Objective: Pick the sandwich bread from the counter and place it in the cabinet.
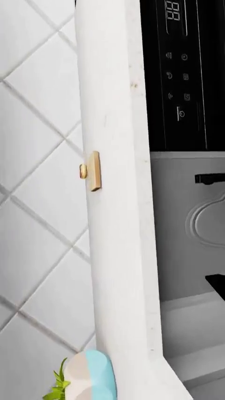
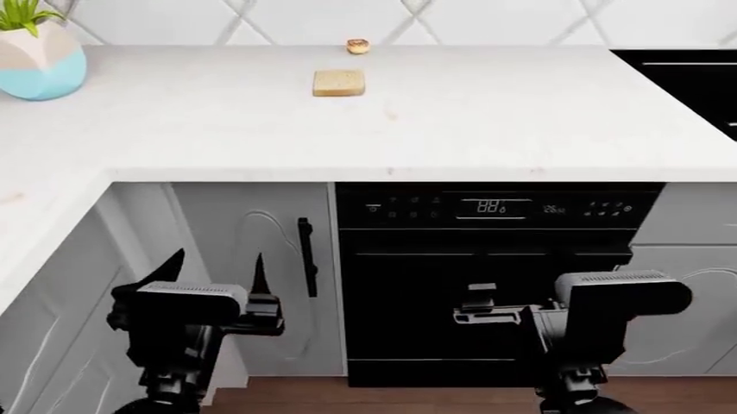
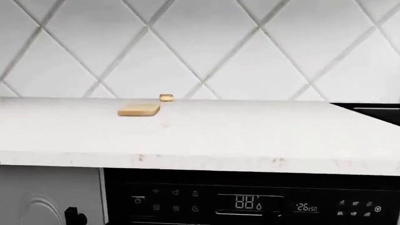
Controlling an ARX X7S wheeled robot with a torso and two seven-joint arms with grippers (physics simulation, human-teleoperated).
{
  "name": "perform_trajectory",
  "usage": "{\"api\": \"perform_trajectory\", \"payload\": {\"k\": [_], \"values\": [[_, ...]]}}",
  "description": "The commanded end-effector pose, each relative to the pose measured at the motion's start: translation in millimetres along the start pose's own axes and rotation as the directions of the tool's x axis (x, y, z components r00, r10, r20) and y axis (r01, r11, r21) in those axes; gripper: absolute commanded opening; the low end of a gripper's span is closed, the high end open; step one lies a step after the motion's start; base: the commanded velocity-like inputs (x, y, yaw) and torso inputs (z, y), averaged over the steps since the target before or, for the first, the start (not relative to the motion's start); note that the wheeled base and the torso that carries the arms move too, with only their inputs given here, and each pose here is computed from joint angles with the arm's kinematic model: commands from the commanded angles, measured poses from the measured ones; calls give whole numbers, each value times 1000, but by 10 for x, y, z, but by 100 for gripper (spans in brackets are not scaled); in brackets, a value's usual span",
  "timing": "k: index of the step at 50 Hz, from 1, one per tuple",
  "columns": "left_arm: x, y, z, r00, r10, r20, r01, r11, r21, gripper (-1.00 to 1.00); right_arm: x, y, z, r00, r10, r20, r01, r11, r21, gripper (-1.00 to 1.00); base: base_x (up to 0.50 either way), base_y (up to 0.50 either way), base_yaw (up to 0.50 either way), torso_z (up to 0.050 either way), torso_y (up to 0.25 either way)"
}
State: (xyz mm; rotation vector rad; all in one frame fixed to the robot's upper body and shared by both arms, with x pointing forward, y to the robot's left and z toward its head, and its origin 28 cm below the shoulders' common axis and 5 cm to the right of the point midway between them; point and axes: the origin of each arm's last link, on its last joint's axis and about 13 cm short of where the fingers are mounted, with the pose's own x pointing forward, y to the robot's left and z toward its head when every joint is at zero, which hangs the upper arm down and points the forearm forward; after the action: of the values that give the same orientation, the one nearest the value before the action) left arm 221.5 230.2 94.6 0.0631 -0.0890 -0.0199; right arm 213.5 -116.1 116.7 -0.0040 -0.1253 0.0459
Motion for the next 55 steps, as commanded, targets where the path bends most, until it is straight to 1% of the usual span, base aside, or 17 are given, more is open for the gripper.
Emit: {"api": "perform_trajectory", "payload": {"k": [1,9,20,30,55], "values": [[104,140,225,999,22,29,-22,1000,5,100,70,-74,312,999,7,33,-7,1000,-16,100,133,0,0,0,0],[190,141,253,998,32,46,-32,999,-21,100,118,-78,291,999,19,46,-19,1000,-2,100,189,0,0,0,0],[214,143,272,998,34,56,-31,998,-45,100,151,-46,295,997,43,61,-43,999,8,100,229,0,0,0,0],[248,175,299,997,46,67,-43,998,-49,100,173,-26,291,995,67,70,-68,998,9,100,331,0,0,0,0],[241,172,277,997,40,61,-37,998,-47,100,159,-14,260,995,76,66,-77,997,18,100,395,0,0,0,1]]}}
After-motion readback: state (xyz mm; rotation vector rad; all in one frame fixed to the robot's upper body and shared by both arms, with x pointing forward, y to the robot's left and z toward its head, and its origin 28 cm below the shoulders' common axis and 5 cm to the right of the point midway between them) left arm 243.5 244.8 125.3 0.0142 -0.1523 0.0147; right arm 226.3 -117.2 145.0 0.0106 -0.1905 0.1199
